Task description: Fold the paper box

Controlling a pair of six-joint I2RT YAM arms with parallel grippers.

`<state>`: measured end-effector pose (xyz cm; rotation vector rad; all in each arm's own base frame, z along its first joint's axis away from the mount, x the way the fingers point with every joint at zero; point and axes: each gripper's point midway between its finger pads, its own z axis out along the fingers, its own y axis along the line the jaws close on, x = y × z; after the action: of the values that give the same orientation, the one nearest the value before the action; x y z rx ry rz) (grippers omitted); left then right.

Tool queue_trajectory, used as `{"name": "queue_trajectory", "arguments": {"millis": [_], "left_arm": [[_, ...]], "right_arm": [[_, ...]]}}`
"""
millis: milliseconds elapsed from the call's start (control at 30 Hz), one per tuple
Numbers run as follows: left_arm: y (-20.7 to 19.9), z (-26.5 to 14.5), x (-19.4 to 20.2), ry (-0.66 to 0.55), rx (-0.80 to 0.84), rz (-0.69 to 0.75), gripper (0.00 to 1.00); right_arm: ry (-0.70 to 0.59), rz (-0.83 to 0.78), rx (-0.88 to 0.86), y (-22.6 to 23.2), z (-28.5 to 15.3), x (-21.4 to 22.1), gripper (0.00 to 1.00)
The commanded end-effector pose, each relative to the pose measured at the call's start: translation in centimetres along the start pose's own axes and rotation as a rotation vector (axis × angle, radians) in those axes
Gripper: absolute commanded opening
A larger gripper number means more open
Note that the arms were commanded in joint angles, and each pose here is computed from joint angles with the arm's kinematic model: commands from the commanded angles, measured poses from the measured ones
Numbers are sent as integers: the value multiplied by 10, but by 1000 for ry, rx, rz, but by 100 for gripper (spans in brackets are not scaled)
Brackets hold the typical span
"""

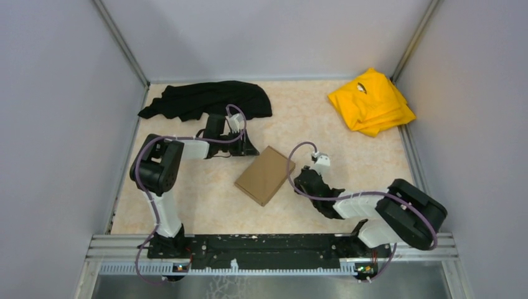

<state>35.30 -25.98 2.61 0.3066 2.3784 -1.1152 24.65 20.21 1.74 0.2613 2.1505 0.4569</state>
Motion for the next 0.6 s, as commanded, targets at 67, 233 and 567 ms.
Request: {"name": "queue_trajectory", "arguments": {"millis": [67,233,567], "left_arm": [[32,-8,74,220,-121,-135,47],[32,-7,74,218,-119,-139,47],[28,-3,72,223,-87,-139,46]], "right_arm": [[180,13,21,-35,-22,30,6],[176,85,-33,-27,-22,19,5],[219,163,-134,-3,7,32,1]]}}
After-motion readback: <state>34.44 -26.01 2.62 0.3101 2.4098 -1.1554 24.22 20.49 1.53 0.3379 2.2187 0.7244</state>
